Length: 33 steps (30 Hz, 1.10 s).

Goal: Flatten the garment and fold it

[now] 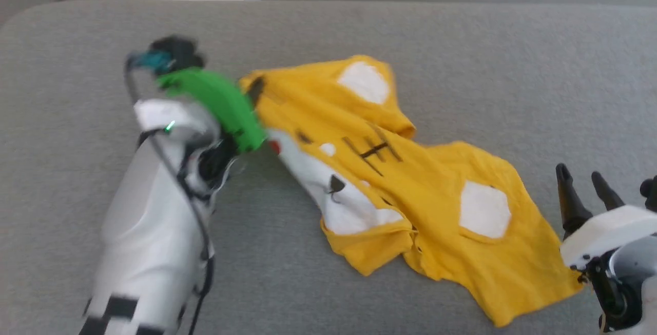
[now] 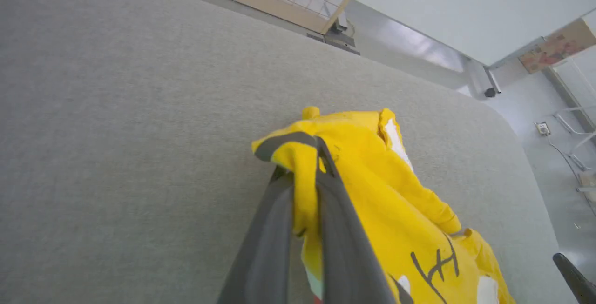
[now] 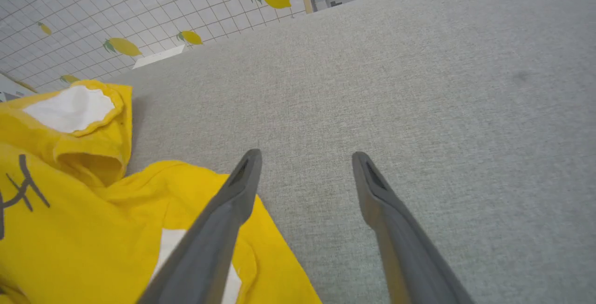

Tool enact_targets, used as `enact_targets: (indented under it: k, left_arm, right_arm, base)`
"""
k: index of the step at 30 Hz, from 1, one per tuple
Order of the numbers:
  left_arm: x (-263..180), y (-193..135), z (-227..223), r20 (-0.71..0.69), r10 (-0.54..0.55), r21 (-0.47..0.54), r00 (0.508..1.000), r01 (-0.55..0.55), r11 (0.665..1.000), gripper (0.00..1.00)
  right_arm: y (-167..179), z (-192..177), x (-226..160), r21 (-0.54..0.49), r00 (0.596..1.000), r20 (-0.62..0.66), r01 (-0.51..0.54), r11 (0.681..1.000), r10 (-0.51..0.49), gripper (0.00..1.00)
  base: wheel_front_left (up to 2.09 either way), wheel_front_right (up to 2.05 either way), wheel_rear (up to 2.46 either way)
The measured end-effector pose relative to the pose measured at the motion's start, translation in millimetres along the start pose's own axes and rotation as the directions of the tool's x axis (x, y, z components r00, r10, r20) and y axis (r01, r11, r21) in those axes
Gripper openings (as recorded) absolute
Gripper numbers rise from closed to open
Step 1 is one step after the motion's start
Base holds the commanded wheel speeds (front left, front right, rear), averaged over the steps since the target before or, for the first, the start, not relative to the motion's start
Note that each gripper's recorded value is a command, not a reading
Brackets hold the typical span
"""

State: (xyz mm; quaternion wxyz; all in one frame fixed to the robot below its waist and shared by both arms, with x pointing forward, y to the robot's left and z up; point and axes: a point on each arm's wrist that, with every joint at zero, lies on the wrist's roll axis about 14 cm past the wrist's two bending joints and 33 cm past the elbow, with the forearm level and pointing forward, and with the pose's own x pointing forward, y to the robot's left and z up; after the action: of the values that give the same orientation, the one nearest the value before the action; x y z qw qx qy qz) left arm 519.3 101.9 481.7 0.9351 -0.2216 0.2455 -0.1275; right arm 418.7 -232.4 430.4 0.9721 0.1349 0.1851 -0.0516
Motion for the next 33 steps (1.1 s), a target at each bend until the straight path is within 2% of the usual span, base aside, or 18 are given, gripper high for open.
enact_targets:
  k: [3,6,9,13,14,15,18,20,22,23,25,26,28,33]
  left_arm:
    - [-43.0,50.4,-9.7,0.033,0.146,-0.068,0.989,-0.143,0.987,0.00]
    - [-91.2,85.6,-50.1,-0.010,0.260,-0.176,0.965,-0.258,0.950,0.00]
    - [-128.7,94.6,-107.7,-0.117,0.304,-0.276,0.945,-0.325,0.905,0.00]
    - [-155.1,76.8,-154.9,-0.197,0.264,-0.382,0.944,-0.322,0.866,0.00]
    - [-157.8,74.6,-155.0,-0.187,0.261,-0.395,0.947,-0.316,0.863,0.11]
    - [-165.9,75.4,-130.1,-0.065,0.280,-0.434,0.958,-0.280,0.856,1.00]
    - [-183.6,86.8,-77.5,0.170,0.329,-0.443,0.929,-0.227,0.868,1.00]
    - [-207.3,100.3,-34.8,0.371,0.377,-0.388,0.849,-0.227,0.893,1.00]
    - [-228.5,108.8,-4.8,0.524,0.384,-0.258,0.760,-0.287,0.922,1.00]
    - [-239.0,111.0,8.9,0.599,0.380,-0.212,0.705,-0.318,0.924,1.00]
    - [-250.7,107.9,22.7,0.694,0.339,-0.103,0.635,-0.379,0.920,1.00]
    - [-251.9,106.0,23.4,0.714,0.327,-0.075,0.620,-0.397,0.915,1.00]
    - [-249.0,100.9,20.3,0.724,0.304,-0.005,0.620,-0.435,0.900,1.00]
    - [-244.2,89.2,28.1,0.755,0.283,0.046,0.592,-0.479,0.877,1.00]
  right_arm:
    - [14.4,-2.7,-1.6,-0.005,0.999,-0.012,-0.040,0.999,0.040,1.00]
    - [33.1,-1.9,-3.4,-0.012,0.996,-0.017,-0.091,0.996,0.090,1.00]
    - [48.9,0.3,-5.5,-0.020,0.991,-0.016,-0.133,0.991,0.133,1.00]
    - [65.7,3.0,-10.0,-0.033,0.984,-0.015,-0.178,0.984,0.177,1.00]
    - [68.4,3.3,-11.1,-0.035,0.983,-0.015,-0.185,0.982,0.185,1.00]
    - [75.9,7.3,-14.8,-0.044,0.979,-0.007,-0.205,0.978,0.205,1.00]
    - [79.6,8.8,-20.0,-0.053,0.976,-0.005,-0.216,0.975,0.216,1.00]
    - [80.1,10.6,-22.8,-0.064,0.976,-0.006,-0.217,0.974,0.217,1.00]
    - [79.8,8.0,-24.3,-0.084,0.977,-0.029,-0.215,0.973,0.213,1.00]
    - [78.8,3.0,-24.8,-0.094,0.977,-0.055,-0.212,0.973,0.208,1.00]
    - [75.3,-13.0,-25.4,-0.132,0.973,-0.139,-0.204,0.970,0.185,1.00]
    - [73.3,-21.1,-25.7,-0.152,0.968,-0.184,-0.200,0.968,0.171,1.00]
    - [73.0,-29.5,-24.9,-0.196,0.957,-0.247,-0.200,0.960,0.149,1.00]
    - [82.7,-34.0,-10.4,-0.330,0.929,-0.356,-0.224,0.917,0.099,1.00]
  base:
    - [0.00,0.00,0.00]
    - [0.00,0.00,0.00]
    - [0.00,0.00,0.00]
    - [0.00,0.00,0.00]
    - [0.00,0.00,0.00]
    - [0.00,0.00,0.00]
    - [0.00,0.00,0.00]
    - [0.00,0.00,0.00]
    - [0.00,0.00,0.00]
    - [0.00,0.00,0.00]
    - [0.00,0.00,0.00]
    - [0.00,0.00,0.00]
    - [0.00,0.00,0.00]
    - [0.00,0.00,0.00]
